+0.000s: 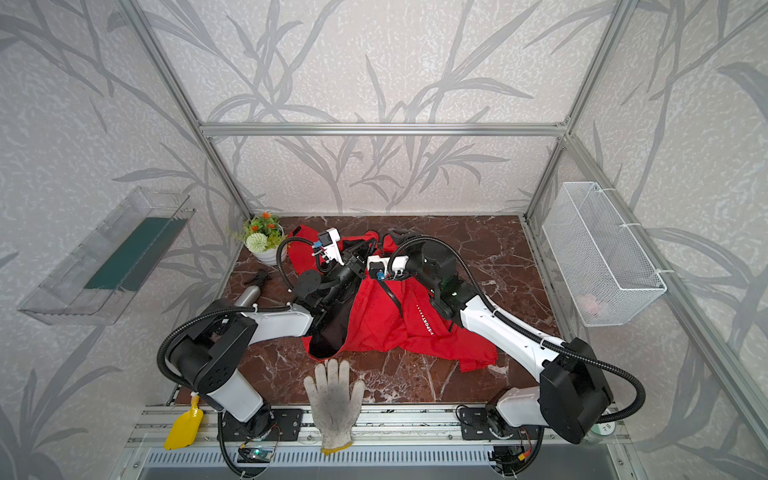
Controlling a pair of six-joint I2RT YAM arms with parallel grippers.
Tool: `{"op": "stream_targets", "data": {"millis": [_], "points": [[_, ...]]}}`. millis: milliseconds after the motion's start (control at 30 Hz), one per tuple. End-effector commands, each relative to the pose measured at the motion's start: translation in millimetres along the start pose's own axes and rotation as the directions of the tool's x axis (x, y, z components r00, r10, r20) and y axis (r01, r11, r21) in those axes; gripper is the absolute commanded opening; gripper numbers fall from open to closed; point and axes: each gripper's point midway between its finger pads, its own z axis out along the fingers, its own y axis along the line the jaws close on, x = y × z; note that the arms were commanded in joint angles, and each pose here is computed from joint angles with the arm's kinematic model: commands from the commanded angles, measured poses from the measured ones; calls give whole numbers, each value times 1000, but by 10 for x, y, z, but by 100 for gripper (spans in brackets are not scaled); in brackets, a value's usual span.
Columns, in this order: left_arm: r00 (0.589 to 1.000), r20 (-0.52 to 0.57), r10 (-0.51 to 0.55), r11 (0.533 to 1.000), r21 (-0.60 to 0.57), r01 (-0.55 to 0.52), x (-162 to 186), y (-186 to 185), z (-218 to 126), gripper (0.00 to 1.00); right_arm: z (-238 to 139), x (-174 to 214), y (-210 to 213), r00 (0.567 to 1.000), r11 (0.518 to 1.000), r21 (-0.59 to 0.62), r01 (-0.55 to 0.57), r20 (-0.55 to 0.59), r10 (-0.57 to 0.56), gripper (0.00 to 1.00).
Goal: Zip up the jacket
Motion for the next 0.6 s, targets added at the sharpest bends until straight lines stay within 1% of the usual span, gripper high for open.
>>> {"op": "stream_targets", "data": {"millis": [0,233,300,567], "points": [[999,53,7,999,53,-10,-208,-184,33,0,-29,-126,-132,999,1000,9,-22,41,22,72],[998,55,9,998,54,-12,-221,-191,29,0,-25,-162,-91,998,1000,-18,-22,50,23,68],[998,54,7,998,55,-10,-220,-195,27,0,-15,-169,-43,999,999,-42,-9,50,11,65],[999,51,8,998,62,-11,-219,-213,28,0,11,-203,-64,998,999,-48,-22,58,25,56]]}}
